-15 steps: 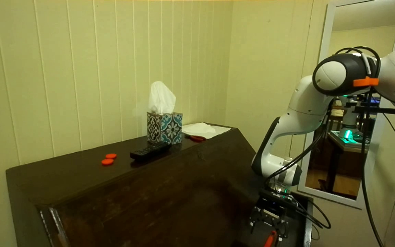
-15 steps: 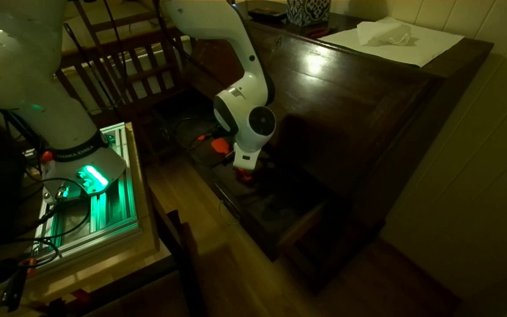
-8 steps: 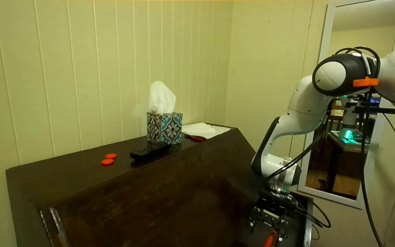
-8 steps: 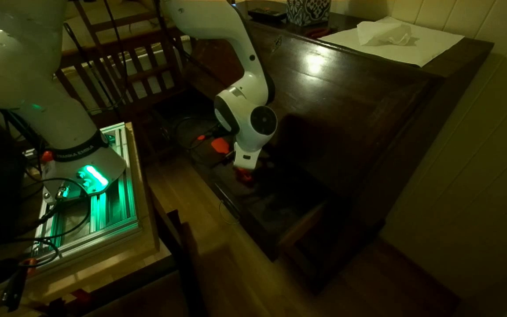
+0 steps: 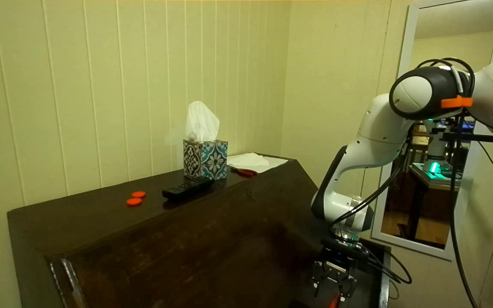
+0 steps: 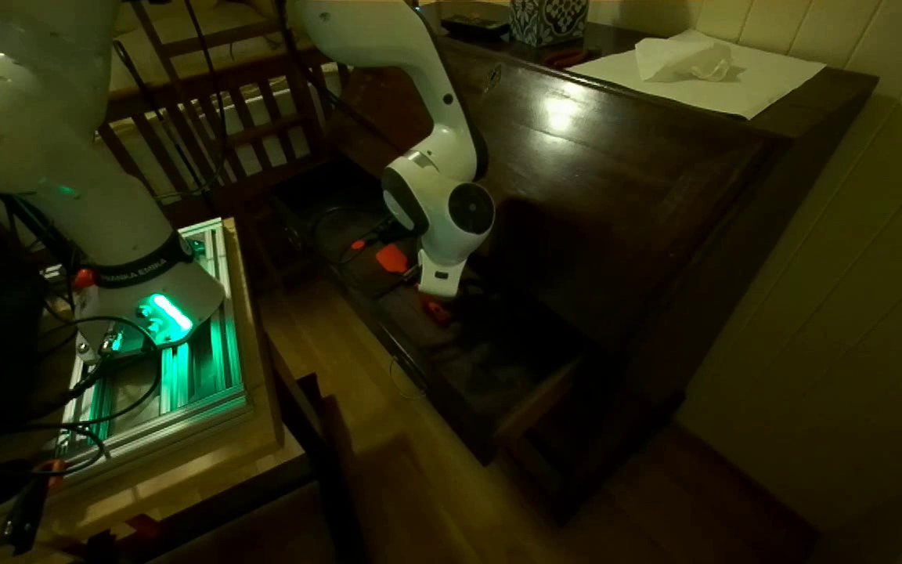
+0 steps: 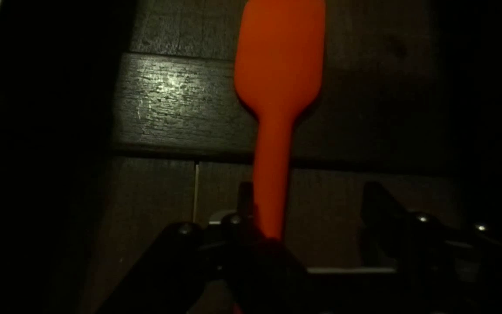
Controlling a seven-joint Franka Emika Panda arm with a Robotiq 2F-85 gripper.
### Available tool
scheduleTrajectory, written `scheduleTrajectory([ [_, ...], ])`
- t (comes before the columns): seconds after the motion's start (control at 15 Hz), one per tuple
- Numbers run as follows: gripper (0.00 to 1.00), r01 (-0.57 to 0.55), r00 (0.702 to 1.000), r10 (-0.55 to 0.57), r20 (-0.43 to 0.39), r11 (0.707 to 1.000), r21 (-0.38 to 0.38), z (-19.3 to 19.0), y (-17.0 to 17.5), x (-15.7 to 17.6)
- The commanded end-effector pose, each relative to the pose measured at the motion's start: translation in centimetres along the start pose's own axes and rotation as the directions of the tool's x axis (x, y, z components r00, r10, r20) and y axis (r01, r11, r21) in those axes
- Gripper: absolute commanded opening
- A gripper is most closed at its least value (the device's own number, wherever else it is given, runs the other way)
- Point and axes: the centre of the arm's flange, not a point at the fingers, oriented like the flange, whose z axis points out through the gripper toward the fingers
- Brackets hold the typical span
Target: Pick up the orange spatula, and then put it on the paper
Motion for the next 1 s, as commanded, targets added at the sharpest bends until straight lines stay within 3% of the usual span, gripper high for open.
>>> scheduleTrajectory([
  [0.0,0.52,0.061,0.998,-0.061,0.009,0.997,-0.039,0.8,-0.7,0.0],
  [0.13,0.52,0.079,0.997,-0.078,0.017,0.995,-0.059,1.0,-0.4,-0.2],
  [0.2,0.43,0.086,0.996,-0.085,0.017,0.994,-0.064,1.0,-0.5,-0.2],
  [0.4,0.39,0.101,0.995,-0.1,0.021,0.991,-0.089,1.1,-0.2,-0.3],
  [0.47,0.23,0.107,0.994,-0.105,0.022,0.989,-0.101,1.1,0.0,-0.4],
  [0.53,0.32,0.111,0.994,-0.109,0.024,0.988,-0.11,1.1,0.1,-0.4],
  [0.8,0.34,0.124,0.992,-0.121,0.032,0.982,-0.139,1.4,0.6,-0.3],
  [0.93,0.4,0.131,0.991,-0.127,0.032,0.981,-0.146,1.7,0.6,-0.2],
])
